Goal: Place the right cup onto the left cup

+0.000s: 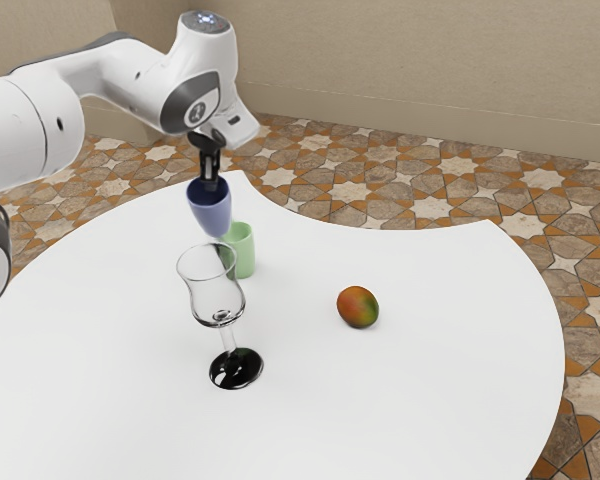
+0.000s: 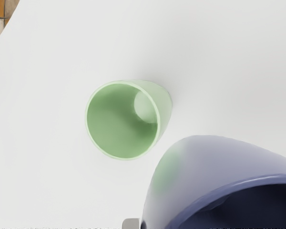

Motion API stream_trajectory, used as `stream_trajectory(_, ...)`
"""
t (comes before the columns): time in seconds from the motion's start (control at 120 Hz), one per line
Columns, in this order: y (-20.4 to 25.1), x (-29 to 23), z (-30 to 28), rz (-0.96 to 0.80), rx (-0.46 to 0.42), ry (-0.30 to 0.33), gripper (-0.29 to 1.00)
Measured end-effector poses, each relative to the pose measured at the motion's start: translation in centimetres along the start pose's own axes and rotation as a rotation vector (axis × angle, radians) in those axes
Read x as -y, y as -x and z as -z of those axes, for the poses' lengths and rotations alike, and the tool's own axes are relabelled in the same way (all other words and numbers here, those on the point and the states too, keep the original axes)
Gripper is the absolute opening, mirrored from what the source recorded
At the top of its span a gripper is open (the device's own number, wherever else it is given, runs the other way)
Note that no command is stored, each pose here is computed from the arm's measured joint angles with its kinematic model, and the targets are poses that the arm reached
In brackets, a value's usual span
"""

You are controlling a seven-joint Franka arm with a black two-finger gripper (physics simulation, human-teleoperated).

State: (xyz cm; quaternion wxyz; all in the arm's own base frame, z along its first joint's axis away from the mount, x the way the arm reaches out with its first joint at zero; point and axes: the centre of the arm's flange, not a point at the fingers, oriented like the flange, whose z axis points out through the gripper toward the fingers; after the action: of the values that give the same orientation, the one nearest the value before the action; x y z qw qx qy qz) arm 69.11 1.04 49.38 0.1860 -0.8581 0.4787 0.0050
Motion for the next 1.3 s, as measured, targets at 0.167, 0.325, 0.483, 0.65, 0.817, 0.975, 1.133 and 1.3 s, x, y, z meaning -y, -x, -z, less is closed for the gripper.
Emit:
stream_trajectory(0.167,1.4,3.6,-1.8,0.010,-0.013,0.001,-0.08)
stream_trajectory(0.325,-0.4,4.5,-3.3,-0.047,-0.053,0.006,-0.08)
stream_trajectory(0.483,-0.7,5.3,-4.9,-0.096,-0.084,0.009,-0.08)
stream_trajectory(0.65,-1.1,6.3,-6.0,-0.151,-0.095,-0.011,-0.08)
stream_trajectory(0.817,-2.2,6.2,-7.7,-0.212,-0.111,-0.011,-0.08)
stream_trajectory(0.975,-2.5,5.6,-9.4,-0.248,-0.120,0.012,-0.08)
stream_trajectory(1.133,-2.0,5.7,-10.3,-0.267,-0.122,0.024,-0.06)
stream_trajectory(1.3,-1.9,5.7,-10.1,-0.300,-0.118,0.020,0.31)
